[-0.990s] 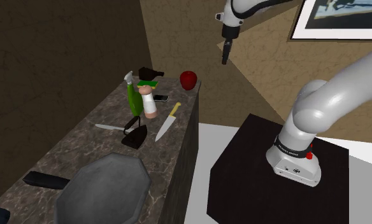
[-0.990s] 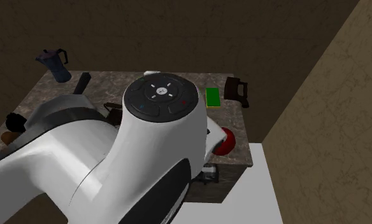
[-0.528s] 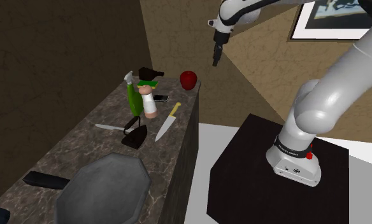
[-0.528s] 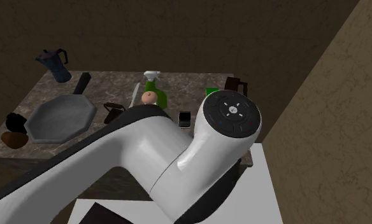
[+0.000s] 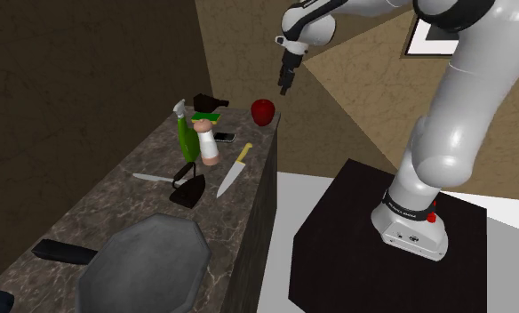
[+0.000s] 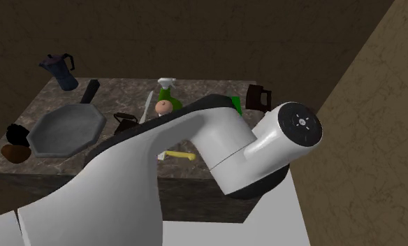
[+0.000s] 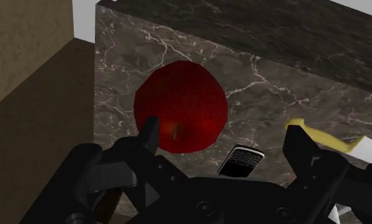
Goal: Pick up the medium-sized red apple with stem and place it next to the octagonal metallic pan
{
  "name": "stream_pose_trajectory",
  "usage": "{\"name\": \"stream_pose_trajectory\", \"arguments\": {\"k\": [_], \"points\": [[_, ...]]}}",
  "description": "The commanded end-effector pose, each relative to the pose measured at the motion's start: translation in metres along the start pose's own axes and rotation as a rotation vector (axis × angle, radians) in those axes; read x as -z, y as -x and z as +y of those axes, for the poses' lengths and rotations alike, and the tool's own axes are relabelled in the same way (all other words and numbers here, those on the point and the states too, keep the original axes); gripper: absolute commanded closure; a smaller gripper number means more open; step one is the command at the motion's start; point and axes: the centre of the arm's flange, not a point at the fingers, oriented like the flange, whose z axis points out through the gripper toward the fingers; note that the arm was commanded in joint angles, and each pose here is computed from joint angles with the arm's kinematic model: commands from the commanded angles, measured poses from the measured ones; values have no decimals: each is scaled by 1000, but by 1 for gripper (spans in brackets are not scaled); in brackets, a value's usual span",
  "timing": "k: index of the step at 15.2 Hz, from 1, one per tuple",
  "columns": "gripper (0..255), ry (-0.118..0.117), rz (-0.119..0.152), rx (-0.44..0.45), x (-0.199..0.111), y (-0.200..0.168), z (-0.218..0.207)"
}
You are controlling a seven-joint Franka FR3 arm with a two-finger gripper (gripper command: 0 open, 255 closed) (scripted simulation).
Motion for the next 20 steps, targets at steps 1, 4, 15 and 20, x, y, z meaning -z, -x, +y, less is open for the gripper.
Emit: {"name": "stream_pose_trajectory", "arguments": {"k": [1, 4, 15, 20], "points": [[0, -12, 38, 47, -14, -11, 19], [0, -31, 87, 110, -35, -28, 46], [0, -34, 95, 121, -78, -35, 48], [0, -34, 95, 121, -78, -35, 48]]}}
